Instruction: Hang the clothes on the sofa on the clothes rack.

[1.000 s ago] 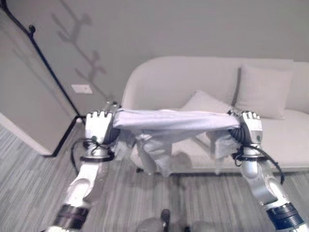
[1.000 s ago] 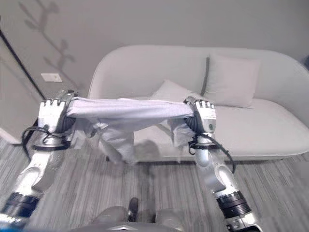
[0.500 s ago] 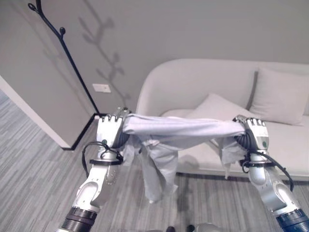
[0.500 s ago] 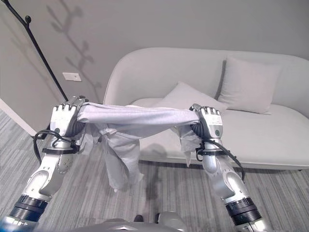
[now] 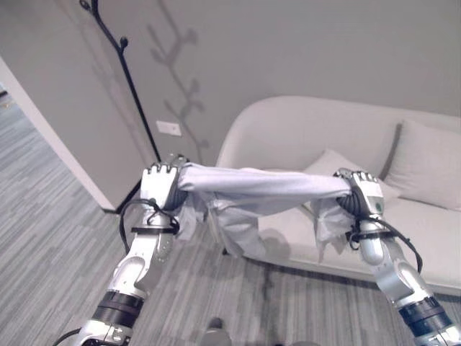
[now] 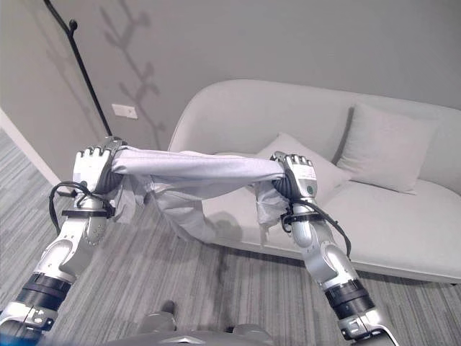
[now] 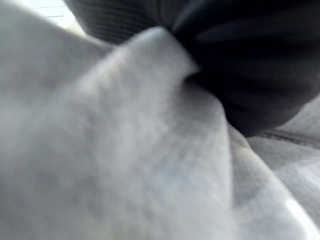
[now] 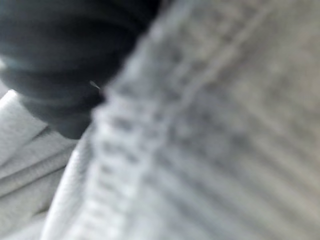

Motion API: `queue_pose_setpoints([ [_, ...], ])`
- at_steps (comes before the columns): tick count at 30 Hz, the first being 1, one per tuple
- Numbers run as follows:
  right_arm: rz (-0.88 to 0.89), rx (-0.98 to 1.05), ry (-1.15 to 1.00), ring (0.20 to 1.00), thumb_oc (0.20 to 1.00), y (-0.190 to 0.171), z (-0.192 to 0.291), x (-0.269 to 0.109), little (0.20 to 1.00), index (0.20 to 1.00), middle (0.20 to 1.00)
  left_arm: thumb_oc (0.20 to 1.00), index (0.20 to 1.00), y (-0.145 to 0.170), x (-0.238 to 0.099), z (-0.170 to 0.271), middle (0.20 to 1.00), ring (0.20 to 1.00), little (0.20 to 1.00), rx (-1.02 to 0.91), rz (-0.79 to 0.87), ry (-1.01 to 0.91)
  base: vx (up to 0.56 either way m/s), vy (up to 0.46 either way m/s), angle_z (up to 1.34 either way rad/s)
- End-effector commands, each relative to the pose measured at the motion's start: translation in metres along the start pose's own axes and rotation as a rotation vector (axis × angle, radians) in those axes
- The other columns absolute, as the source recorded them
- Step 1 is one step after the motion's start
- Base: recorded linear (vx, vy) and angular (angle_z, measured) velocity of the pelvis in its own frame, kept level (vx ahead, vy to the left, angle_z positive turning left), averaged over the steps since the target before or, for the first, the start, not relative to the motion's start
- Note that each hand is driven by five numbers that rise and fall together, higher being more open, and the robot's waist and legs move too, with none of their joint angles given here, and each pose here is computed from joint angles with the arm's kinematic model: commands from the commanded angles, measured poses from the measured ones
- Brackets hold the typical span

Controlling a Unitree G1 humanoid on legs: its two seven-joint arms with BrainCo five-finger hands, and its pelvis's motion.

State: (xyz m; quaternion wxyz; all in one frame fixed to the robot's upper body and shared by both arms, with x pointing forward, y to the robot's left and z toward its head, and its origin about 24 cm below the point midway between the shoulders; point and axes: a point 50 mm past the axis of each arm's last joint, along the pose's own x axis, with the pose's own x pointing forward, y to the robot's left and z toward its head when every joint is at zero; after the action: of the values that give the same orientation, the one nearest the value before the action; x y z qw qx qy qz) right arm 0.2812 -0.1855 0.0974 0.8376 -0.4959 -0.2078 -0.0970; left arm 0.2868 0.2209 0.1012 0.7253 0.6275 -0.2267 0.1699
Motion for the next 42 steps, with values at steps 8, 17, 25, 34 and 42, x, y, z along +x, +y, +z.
queue_pose_setpoints([
  [8,-0.006,-0.002,0.009,0.2,0.2,0.0,0.001,-0.005,0.2,0.2,0.2,0.2,0.2,0.028,0.006,-0.011,0.2,0.2,0.2,0.041,0.11,-0.011,0.19,0.493,-0.36],
  [17,0.009,-0.017,-0.052,0.2,0.2,0.002,0.014,0.003,0.2,0.2,0.2,0.2,0.2,0.037,-0.003,-0.019,0.2,0.2,0.2,0.109,0.104,0.004,0.09,0.323,-0.41],
  [25,-0.034,-0.068,-0.133,0.2,0.2,-0.005,0.023,0.015,0.2,0.2,0.2,0.2,0.2,0.015,-0.011,-0.016,0.2,0.2,0.2,0.053,0.021,0.051,0.1,0.09,0.02],
  [34,-0.015,-0.056,-0.172,0.2,0.2,-0.005,0.028,0.017,0.2,0.2,0.2,0.2,0.2,0.005,-0.018,-0.003,0.2,0.2,0.2,-0.032,-0.017,0.038,0.08,-0.015,0.09],
  [42,-0.041,-0.014,-0.201,0.2,0.2,-0.006,0.037,0.027,0.2,0.2,0.2,0.2,0.2,0.006,-0.013,-0.002,0.2,0.2,0.2,-0.038,0.001,0.018,0.05,0.121,-0.11],
])
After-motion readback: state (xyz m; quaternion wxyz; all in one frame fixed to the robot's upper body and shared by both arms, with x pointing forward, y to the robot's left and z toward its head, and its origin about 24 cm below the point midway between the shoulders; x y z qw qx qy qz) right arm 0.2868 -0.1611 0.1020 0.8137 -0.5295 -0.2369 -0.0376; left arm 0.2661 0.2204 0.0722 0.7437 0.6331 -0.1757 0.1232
